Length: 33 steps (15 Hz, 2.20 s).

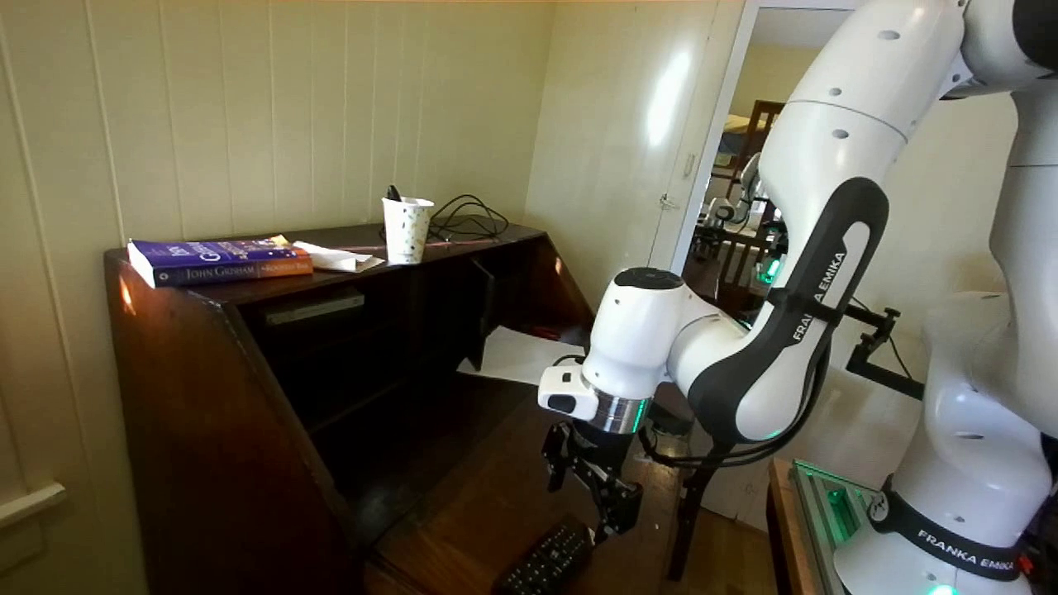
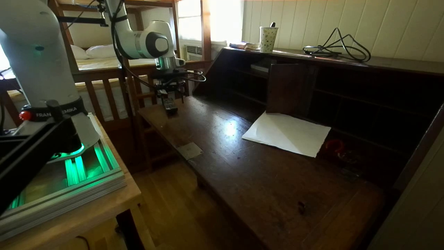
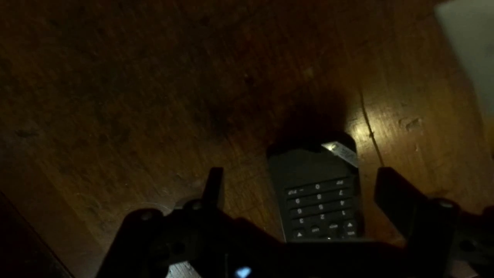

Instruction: Put the remote inside the topmost shelf on the left

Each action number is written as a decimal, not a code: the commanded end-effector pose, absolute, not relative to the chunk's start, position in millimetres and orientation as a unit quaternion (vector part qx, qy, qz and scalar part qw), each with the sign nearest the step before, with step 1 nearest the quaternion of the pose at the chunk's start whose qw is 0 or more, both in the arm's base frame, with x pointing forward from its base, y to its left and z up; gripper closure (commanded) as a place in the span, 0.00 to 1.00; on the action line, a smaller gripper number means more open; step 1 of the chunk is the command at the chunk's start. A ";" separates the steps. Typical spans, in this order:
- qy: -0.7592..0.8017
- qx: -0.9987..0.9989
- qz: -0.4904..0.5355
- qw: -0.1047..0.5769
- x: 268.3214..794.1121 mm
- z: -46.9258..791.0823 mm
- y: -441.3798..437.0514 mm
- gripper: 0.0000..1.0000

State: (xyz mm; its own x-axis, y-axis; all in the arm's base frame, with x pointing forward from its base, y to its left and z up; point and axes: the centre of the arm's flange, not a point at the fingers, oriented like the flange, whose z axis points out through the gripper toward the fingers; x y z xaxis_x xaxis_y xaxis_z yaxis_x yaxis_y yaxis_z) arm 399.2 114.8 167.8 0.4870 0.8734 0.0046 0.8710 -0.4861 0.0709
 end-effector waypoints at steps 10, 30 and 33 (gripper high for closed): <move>0.572 0.815 0.003 0.088 397.9 112.0 158.6 0.00; 0.751 0.645 -0.018 0.139 377.6 168.9 131.4 0.00; 0.767 0.628 -0.014 0.132 381.1 164.5 130.8 0.00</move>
